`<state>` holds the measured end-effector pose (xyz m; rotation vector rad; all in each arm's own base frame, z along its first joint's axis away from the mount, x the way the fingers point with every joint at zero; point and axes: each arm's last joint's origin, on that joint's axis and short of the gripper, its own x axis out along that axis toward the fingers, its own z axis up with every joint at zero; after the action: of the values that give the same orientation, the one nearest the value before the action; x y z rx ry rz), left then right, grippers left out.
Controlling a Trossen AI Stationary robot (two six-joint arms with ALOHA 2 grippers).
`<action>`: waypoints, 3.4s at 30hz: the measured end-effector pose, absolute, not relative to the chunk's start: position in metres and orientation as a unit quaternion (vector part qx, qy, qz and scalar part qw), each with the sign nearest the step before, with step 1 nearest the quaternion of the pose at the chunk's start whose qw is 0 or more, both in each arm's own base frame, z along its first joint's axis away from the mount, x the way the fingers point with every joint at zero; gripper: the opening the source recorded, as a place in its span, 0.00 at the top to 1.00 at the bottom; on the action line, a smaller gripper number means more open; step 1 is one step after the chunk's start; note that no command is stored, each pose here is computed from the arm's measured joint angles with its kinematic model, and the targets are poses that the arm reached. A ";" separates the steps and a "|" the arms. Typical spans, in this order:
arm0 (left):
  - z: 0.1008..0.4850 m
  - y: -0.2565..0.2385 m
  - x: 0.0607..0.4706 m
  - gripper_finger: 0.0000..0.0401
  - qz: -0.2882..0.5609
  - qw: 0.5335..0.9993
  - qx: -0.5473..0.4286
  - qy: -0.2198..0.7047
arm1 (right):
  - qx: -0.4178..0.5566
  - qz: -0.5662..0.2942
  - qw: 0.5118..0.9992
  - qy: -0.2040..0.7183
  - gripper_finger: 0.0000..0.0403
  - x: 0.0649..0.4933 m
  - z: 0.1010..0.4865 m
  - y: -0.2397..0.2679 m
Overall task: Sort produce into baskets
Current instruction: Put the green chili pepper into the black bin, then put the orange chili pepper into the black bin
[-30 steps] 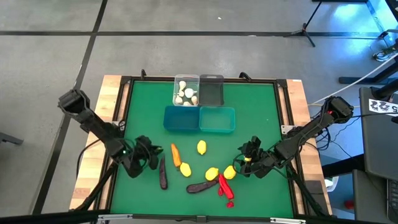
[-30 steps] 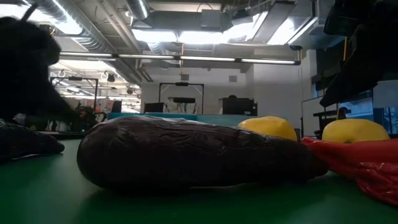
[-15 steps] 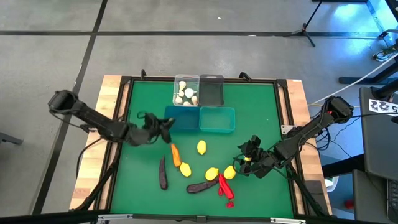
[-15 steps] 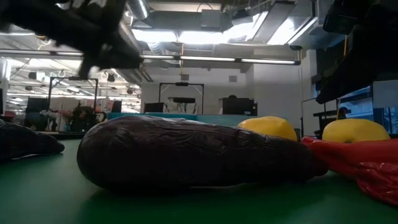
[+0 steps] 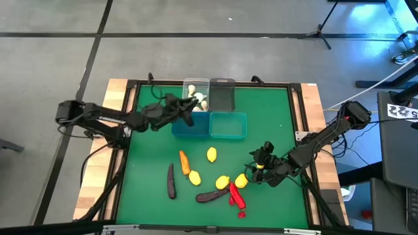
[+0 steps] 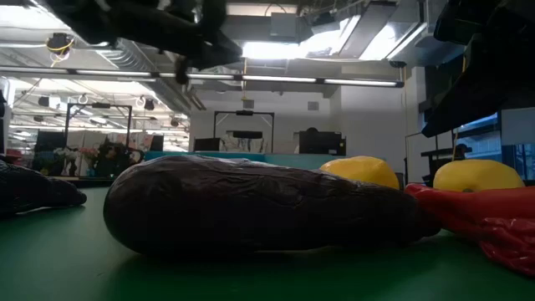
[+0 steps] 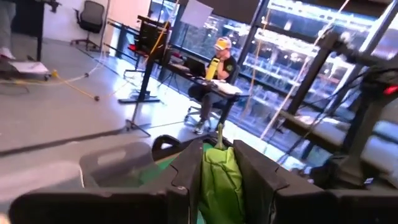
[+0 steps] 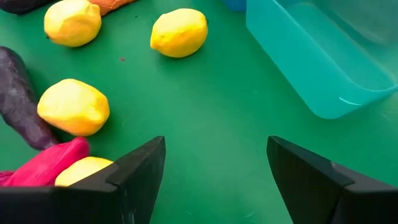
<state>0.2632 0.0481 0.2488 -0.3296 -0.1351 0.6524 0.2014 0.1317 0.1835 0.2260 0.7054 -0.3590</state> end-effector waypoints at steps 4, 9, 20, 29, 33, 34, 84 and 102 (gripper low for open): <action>0.249 0.070 0.293 0.80 0.314 0.937 -0.146 -0.048 | 0.110 -0.175 0.917 0.342 0.30 0.201 0.184 0.132; 0.238 0.103 0.329 0.80 0.302 0.942 -0.148 -0.018 | 0.109 -0.175 0.917 0.343 0.30 0.201 0.184 0.132; 0.204 0.166 0.360 0.78 0.350 0.920 -0.165 0.062 | 0.103 -0.172 0.917 0.344 0.30 0.201 0.183 0.132; 0.199 0.168 0.362 0.57 0.319 0.934 -0.142 0.077 | 0.102 -0.172 0.917 0.344 0.30 0.201 0.183 0.132; 0.201 0.160 0.366 0.50 0.201 0.964 -0.145 0.094 | 0.103 -0.172 0.917 0.344 0.30 0.201 0.183 0.132; 0.202 0.155 0.367 0.49 0.166 0.970 -0.145 0.097 | 0.103 -0.171 0.917 0.344 0.30 0.201 0.184 0.132; 0.233 -0.108 0.257 0.51 0.301 0.843 -0.225 0.385 | 0.107 -0.175 0.918 0.338 0.30 0.202 0.184 0.132; 0.212 -0.126 0.262 0.51 0.396 0.758 -0.434 0.283 | 0.105 -0.176 0.918 0.340 0.30 0.202 0.184 0.132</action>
<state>0.2622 -0.1260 0.2120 -0.9447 0.6166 0.8624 0.2017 0.1316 0.1837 0.2163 0.6984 -0.3616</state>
